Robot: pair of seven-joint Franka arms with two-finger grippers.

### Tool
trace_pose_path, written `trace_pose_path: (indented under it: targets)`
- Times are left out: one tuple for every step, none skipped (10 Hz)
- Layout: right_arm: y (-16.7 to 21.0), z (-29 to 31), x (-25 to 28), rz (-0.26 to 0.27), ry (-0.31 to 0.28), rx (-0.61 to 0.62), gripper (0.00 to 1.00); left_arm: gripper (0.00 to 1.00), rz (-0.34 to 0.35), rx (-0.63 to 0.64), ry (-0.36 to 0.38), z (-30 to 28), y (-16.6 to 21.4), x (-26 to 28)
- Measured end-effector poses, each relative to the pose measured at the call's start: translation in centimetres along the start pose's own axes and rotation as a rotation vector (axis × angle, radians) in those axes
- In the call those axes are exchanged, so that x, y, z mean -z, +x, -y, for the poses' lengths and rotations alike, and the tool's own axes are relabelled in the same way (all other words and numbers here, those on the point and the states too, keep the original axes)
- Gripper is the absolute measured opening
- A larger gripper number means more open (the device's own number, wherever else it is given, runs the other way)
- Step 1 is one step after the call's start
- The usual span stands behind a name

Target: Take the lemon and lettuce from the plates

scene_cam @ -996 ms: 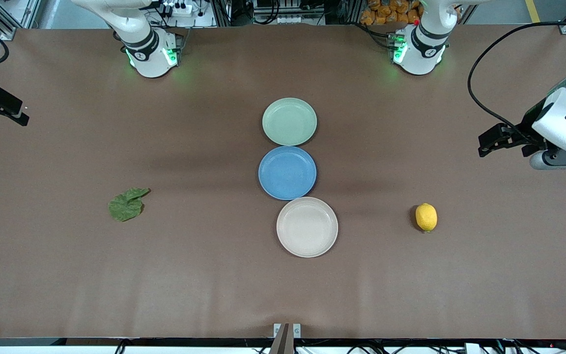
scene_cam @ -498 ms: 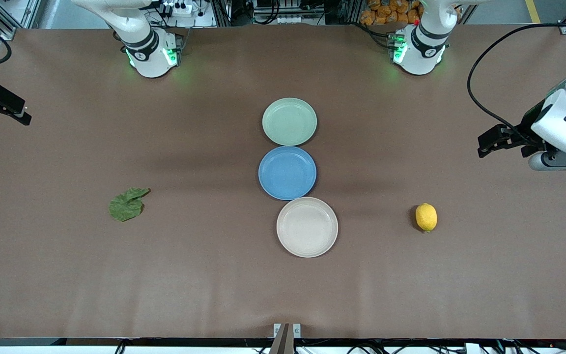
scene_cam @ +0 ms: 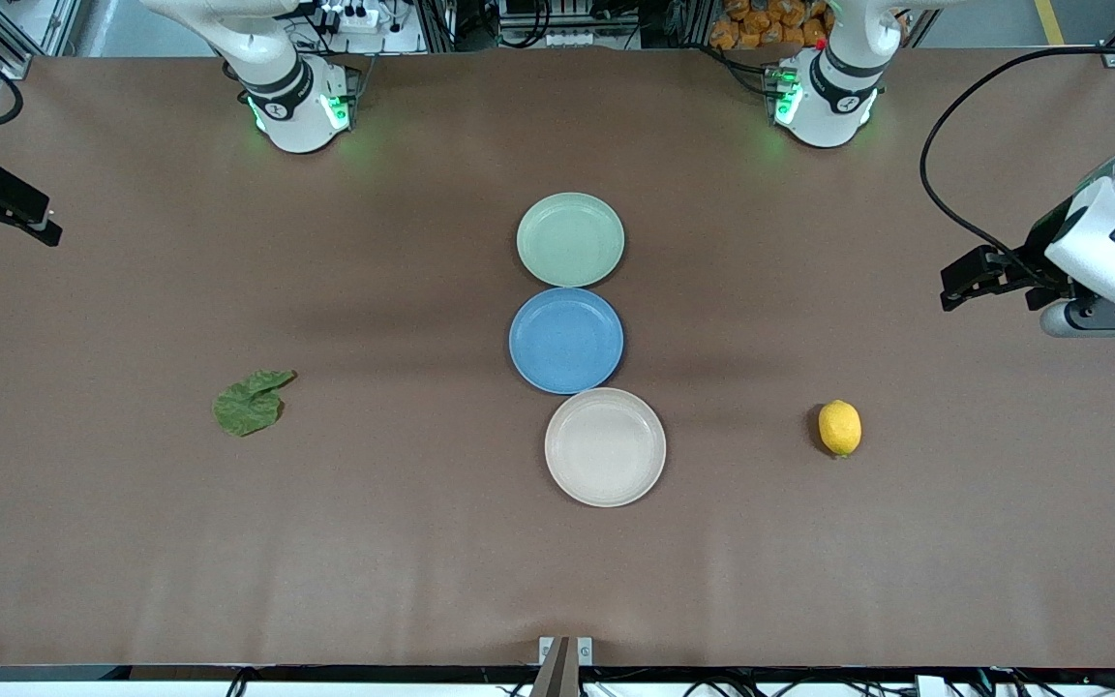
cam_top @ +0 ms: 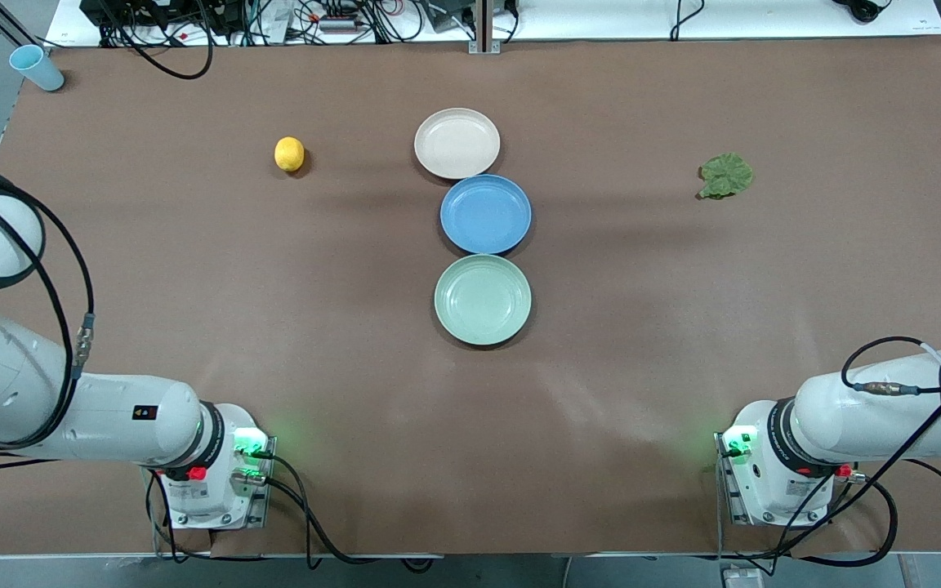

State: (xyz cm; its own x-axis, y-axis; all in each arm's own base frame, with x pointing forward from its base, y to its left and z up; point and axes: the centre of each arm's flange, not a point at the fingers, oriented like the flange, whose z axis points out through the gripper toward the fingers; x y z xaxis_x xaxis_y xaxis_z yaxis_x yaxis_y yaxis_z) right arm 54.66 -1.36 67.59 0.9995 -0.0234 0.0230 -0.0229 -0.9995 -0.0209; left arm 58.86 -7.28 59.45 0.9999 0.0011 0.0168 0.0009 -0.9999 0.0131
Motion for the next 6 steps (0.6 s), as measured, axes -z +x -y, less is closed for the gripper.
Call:
trace_pose_path:
  targets:
    - [0.0, -0.07, 0.0, 0.0, -0.007, 0.0, 1.0, 1.0, 0.0, 0.0, 0.0, 0.0, 0.0, 0.0]
    - [0.0, -0.07, 0.0, 0.0, -0.014, 0.001, 1.0, 1.0, 0.0, 0.0, 0.0, 0.0, 0.0, 0.0]
    - [0.0, 0.09, 0.0, 0.0, -0.017, 0.005, 1.0, 1.0, 0.0, 0.0, 0.0, 0.0, 0.0, 0.0]
    - [0.01, 0.27, 0.0, 0.0, -0.019, 0.009, 1.0, 1.0, 0.0, 0.0, 0.0, 0.0, 0.0, 0.0]
    - [0.01, 0.53, -0.01, -0.001, -0.022, 0.014, 1.0, 1.0, 0.0, 0.0, 0.0, 0.0, 0.0, 0.0]
    - [0.01, 0.81, -0.01, -0.001, -0.025, 0.019, 1.0, 1.0, 0.0, 0.0, 0.0, 0.0, 0.0, 0.0]
